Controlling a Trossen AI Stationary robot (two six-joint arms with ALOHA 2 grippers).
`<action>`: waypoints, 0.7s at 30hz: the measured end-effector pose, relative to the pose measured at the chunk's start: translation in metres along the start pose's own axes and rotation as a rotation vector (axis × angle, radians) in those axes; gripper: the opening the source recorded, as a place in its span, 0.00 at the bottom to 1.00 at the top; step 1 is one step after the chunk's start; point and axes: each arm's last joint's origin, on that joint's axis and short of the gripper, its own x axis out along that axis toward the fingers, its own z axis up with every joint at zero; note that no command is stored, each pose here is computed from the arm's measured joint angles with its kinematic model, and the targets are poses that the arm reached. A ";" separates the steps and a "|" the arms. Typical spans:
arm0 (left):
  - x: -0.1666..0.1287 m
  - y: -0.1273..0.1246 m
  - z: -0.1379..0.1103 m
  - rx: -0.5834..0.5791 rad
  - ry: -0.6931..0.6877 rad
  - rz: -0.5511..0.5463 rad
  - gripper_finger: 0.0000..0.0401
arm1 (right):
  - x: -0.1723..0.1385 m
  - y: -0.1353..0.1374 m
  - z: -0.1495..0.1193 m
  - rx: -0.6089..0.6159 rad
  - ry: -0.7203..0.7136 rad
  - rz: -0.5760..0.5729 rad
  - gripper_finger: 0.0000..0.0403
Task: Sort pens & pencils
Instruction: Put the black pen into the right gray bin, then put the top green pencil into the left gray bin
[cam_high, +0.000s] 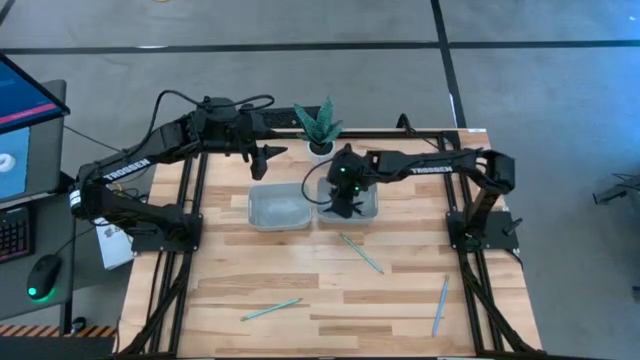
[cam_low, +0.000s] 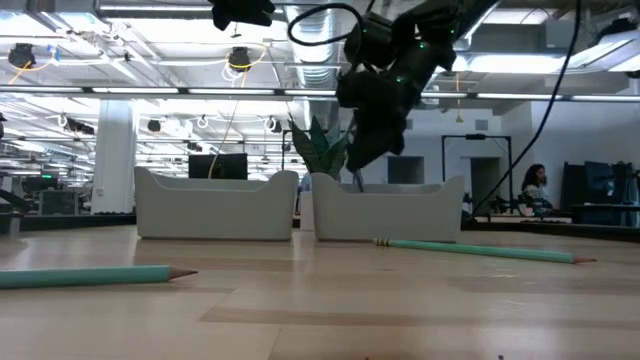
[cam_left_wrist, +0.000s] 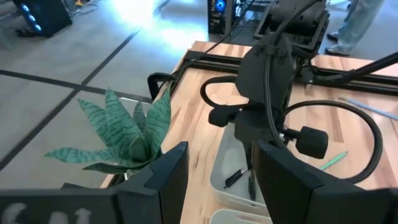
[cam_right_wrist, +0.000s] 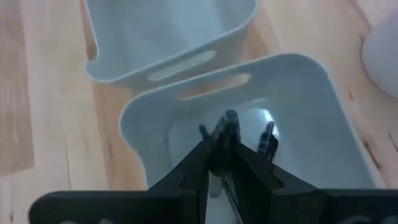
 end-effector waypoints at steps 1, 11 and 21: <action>0.000 0.000 0.000 0.000 0.000 0.000 0.42 | -0.001 0.000 -0.002 0.002 -0.005 0.000 0.22; 0.000 0.000 0.000 -0.016 -0.004 0.000 0.42 | -0.009 -0.004 -0.029 0.041 0.053 -0.012 0.22; 0.000 0.000 0.001 -0.016 -0.012 0.003 0.42 | -0.001 0.003 -0.054 0.042 0.159 -0.006 0.22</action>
